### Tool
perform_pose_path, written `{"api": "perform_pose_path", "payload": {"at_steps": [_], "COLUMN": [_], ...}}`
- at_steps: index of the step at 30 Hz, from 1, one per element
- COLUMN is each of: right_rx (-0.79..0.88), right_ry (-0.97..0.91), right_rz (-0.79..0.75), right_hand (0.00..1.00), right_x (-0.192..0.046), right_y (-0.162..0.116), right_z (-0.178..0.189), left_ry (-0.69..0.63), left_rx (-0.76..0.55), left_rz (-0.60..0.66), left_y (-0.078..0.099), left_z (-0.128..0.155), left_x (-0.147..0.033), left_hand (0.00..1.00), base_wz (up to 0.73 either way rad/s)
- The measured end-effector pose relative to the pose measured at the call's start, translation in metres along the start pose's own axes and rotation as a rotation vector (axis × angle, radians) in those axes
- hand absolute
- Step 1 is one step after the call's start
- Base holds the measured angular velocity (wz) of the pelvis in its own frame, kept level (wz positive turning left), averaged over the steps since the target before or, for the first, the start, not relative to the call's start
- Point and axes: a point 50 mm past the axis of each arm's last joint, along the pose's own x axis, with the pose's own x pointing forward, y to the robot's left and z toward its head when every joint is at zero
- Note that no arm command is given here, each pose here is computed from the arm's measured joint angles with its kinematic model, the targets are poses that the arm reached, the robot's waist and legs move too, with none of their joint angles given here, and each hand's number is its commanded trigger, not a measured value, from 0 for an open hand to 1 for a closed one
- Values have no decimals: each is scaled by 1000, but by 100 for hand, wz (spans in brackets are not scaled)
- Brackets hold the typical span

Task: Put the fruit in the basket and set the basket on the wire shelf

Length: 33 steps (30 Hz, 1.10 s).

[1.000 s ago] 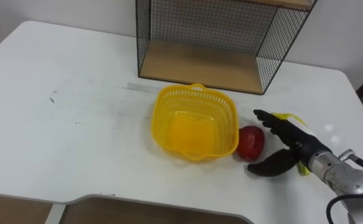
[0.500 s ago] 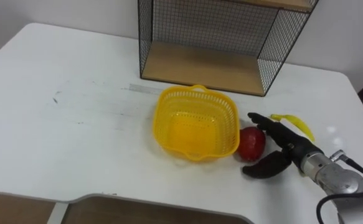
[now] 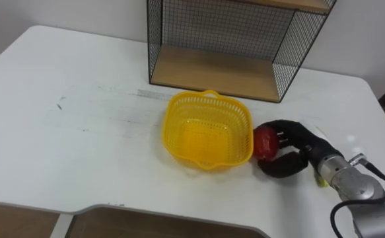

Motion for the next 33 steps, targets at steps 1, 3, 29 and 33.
{"api": "perform_pose_path", "payload": {"at_steps": [1, 3, 29, 33], "right_rx": [2, 4, 206, 246], "right_ry": [0, -1, 1, -4], "right_rz": [7, 7, -4, -10], "right_hand": [100, 100, 100, 100], "right_x": [0, 0, 0, 0], "right_y": [1, 2, 3, 4], "right_z": [0, 0, -10, -12], "left_ry": [-1, 0, 17, 17], "left_rx": [0, -1, -10, -11], "left_rz": [-1, -2, -9, 4], "left_y": [0, 0, -5, -4], "left_z": [0, 0, -5, -5], "left_x": [0, 0, 0, 0], "left_hand": [0, 0, 0, 0], "base_wz": [0, 0, 0, 2]}}
